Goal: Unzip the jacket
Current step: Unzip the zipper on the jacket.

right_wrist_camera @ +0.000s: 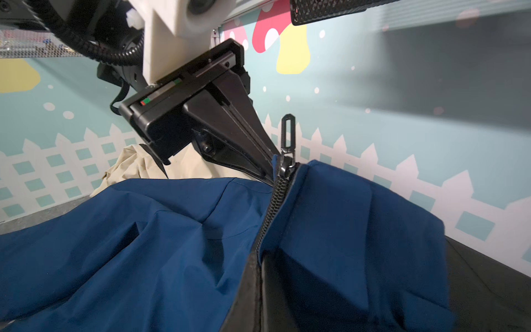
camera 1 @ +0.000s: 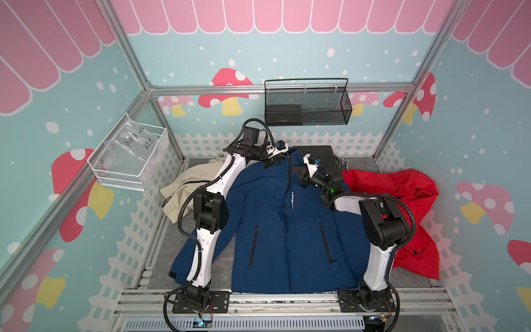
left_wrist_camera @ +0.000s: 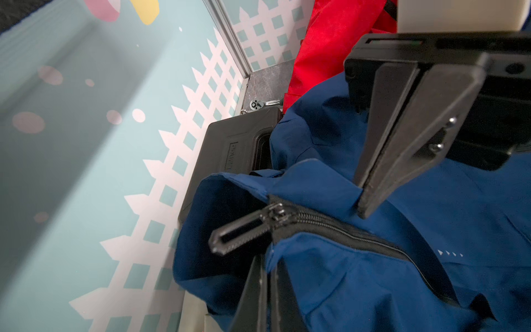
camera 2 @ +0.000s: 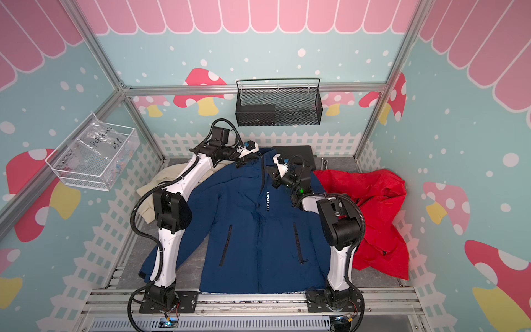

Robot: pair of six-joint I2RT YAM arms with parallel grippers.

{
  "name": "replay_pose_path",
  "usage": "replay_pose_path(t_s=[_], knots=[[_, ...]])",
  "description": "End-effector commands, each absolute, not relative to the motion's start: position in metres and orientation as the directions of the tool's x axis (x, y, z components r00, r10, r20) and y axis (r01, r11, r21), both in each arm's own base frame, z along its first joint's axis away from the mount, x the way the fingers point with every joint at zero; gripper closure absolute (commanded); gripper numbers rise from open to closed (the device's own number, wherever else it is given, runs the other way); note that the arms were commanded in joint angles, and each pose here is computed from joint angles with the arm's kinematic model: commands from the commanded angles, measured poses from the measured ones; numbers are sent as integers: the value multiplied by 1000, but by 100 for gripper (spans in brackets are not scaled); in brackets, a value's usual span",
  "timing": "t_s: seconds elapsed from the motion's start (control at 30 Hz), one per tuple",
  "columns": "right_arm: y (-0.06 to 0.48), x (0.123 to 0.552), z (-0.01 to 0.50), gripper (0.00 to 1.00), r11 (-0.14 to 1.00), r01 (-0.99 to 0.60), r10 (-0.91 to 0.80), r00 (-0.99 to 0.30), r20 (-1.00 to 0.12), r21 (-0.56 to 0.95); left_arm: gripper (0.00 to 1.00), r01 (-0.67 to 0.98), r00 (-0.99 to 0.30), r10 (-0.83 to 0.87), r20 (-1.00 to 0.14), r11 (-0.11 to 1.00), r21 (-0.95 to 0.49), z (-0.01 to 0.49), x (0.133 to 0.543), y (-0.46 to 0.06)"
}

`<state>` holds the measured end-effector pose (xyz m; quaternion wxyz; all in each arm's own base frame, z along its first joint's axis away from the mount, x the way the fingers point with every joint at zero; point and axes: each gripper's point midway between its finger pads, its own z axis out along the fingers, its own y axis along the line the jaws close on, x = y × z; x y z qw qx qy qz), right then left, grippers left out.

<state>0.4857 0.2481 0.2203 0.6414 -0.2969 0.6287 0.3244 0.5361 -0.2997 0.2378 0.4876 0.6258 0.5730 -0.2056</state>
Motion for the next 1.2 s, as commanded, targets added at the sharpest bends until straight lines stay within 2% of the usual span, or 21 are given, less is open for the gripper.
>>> replay_pose_path(t_s=[0.0, 0.5, 0.67, 0.83, 1.17], knots=[[238, 496, 238, 100, 655, -756, 61, 31, -998, 17, 100, 877, 306, 486, -818, 192, 442, 294, 536, -293], [212, 529, 235, 100, 722, -682, 119, -44, -992, 117, 100, 846, 342, 499, -796, 205, 492, 314, 530, -286], [225, 517, 249, 100, 644, -763, 101, 15, -995, 54, 100, 840, 355, 482, -801, 211, 500, 322, 529, -287], [236, 500, 262, 89, 559, -829, 116, 63, -991, 13, 100, 854, 370, 461, -807, 174, 491, 317, 520, -294], [234, 460, 312, 72, 527, -846, 154, 190, -970, -82, 100, 867, 368, 469, -803, 139, 478, 308, 510, -302]])
